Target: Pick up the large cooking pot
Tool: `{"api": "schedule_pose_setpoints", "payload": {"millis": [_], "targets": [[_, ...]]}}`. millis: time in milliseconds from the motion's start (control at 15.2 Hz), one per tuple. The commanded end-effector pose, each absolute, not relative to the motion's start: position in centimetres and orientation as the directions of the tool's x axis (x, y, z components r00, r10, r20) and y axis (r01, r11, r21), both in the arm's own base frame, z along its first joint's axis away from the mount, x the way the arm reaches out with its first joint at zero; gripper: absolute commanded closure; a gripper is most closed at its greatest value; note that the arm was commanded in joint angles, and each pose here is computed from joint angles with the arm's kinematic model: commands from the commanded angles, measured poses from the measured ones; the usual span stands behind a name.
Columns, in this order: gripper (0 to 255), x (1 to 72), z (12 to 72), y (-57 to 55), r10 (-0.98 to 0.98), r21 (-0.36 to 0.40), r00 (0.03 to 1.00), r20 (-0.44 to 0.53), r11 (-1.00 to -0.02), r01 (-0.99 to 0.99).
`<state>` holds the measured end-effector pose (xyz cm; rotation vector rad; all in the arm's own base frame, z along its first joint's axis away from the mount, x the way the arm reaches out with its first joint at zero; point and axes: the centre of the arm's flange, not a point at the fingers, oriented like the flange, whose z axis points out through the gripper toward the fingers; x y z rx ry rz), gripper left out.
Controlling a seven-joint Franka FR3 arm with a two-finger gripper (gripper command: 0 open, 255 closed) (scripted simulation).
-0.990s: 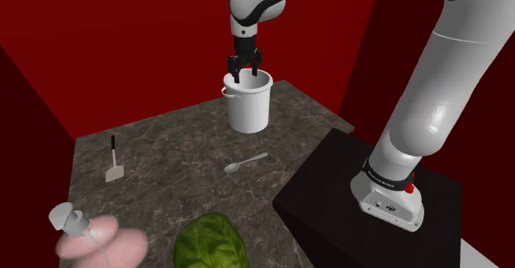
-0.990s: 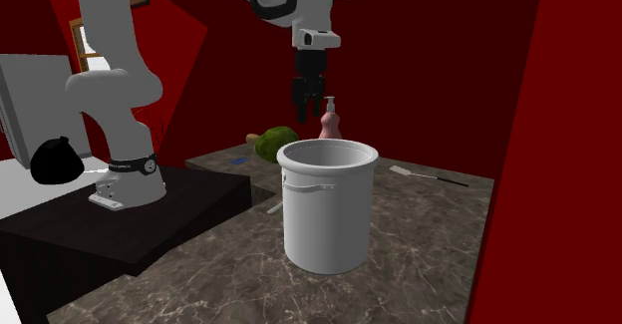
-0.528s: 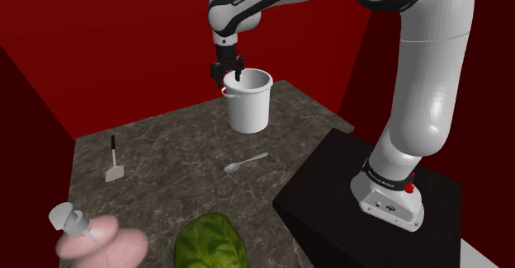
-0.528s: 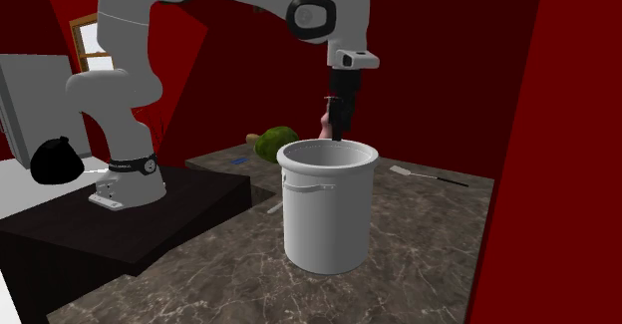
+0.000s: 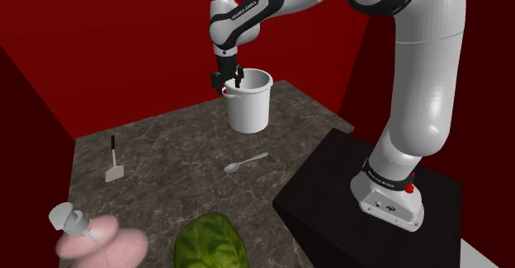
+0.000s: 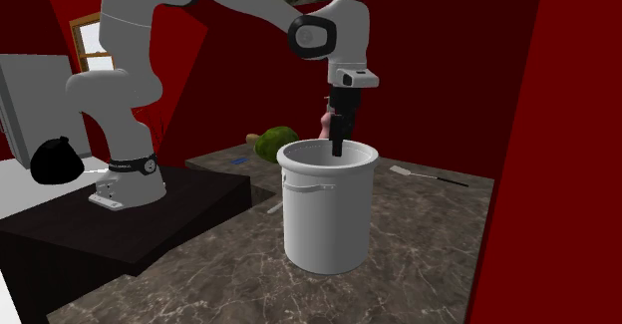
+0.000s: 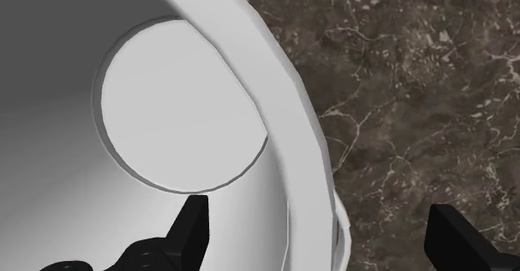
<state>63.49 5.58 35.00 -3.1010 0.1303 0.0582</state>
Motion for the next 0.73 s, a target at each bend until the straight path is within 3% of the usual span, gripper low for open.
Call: {"api": "schedule_pose_setpoints", "payload": {"millis": [0, 66, 660], "targets": [[0, 63.49, 34.78, 5.63, -0.083, -0.036, 0.996, -0.039, -0.996, -0.085], [255, 63.46, 34.85, 5.66, -0.083, -0.036, 0.996, -0.039, -0.996, -0.085], [255, 63.49, 34.78, 5.63, -0.083, -0.036, 0.996, -0.039, -0.996, -0.085]]}}
